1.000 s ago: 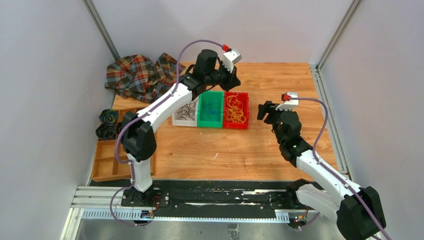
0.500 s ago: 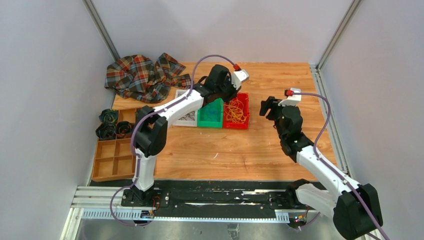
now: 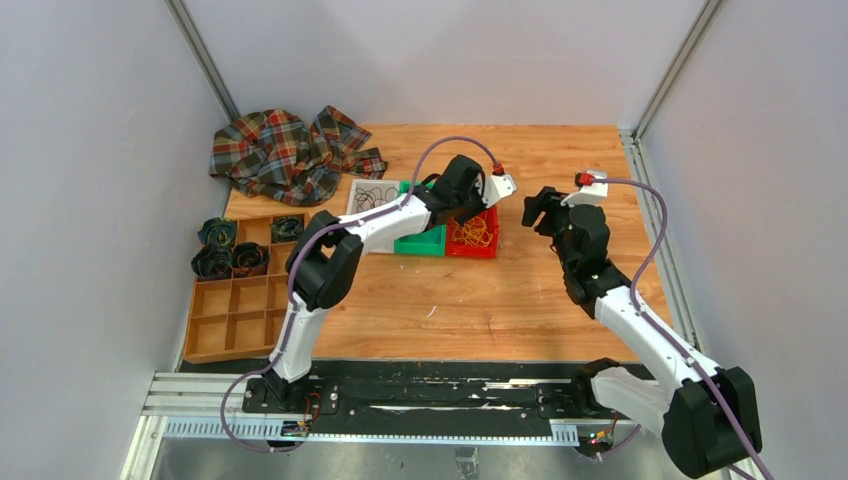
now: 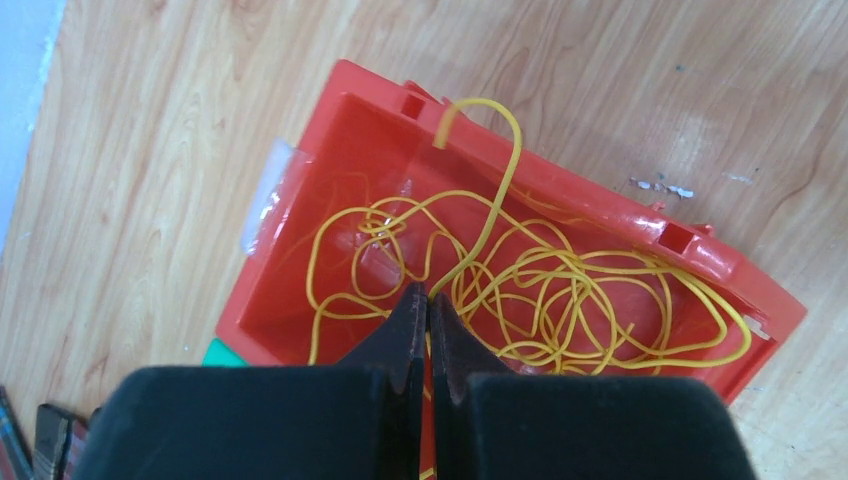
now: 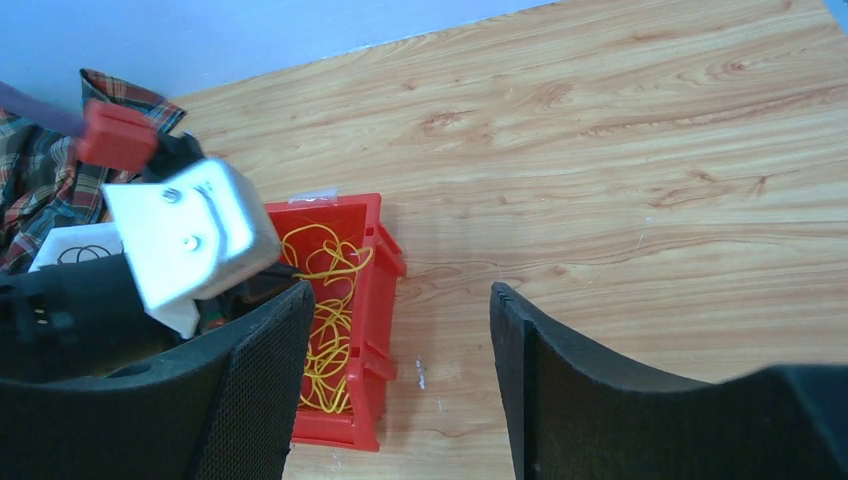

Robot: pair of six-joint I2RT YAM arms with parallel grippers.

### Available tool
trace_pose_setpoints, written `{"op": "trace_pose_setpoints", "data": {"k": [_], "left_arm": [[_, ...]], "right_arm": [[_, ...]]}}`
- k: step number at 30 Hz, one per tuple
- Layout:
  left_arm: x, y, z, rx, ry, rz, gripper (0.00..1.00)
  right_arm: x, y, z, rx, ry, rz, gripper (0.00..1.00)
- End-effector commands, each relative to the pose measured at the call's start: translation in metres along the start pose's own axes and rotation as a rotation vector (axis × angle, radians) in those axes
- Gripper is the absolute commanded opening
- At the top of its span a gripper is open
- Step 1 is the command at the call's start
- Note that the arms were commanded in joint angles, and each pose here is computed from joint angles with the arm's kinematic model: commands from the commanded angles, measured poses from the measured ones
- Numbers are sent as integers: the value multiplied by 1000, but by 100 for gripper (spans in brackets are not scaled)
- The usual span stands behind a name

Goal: Untangle the cables

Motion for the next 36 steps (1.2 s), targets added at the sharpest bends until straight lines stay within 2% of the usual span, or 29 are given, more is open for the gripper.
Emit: {"op": "trace_pose_setpoints", "data": {"k": [1, 9, 17, 22, 23, 24, 25, 27, 29, 34, 36], "left_arm": [[6, -3, -13, 30, 12, -62, 1], [13, -19, -27, -69, -2, -33, 1], [-10, -16, -30, -28, 80, -61, 1], [-8, -14, -23, -32, 86, -48, 1], [-4, -12, -20, -34, 73, -44, 5], [1, -10, -15, -44, 57, -40, 15], [7, -8, -9, -61, 38, -42, 35], [17, -6, 0, -105, 17, -46, 54], [29, -1, 12, -143, -15, -42, 70], [57, 5, 45, -258, -58, -22, 85], [63, 6, 60, -298, -55, -15, 95]], "right_arm": [[0, -11, 7, -34, -9, -25, 65], [-10, -21, 13, -55, 14, -45, 64], [-14, -22, 12, -44, 25, -48, 63], [-12, -21, 10, -36, 22, -47, 63], [-10, -21, 10, -36, 18, -45, 62], [-8, -21, 11, -35, 14, -45, 62], [-6, -21, 11, -34, 8, -43, 62], [-2, -20, 12, -35, 3, -39, 62], [1, -20, 14, -33, -1, -34, 62], [4, -22, 18, -40, -14, -33, 64], [3, -22, 19, -36, -11, -28, 66]]}}
Point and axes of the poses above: each gripper's point midway between its finger pads, its own z axis back along the fingers, its own y axis along the line the jaws close on, x = y × z, the point moved 10 cm from there along z, back along the fingers
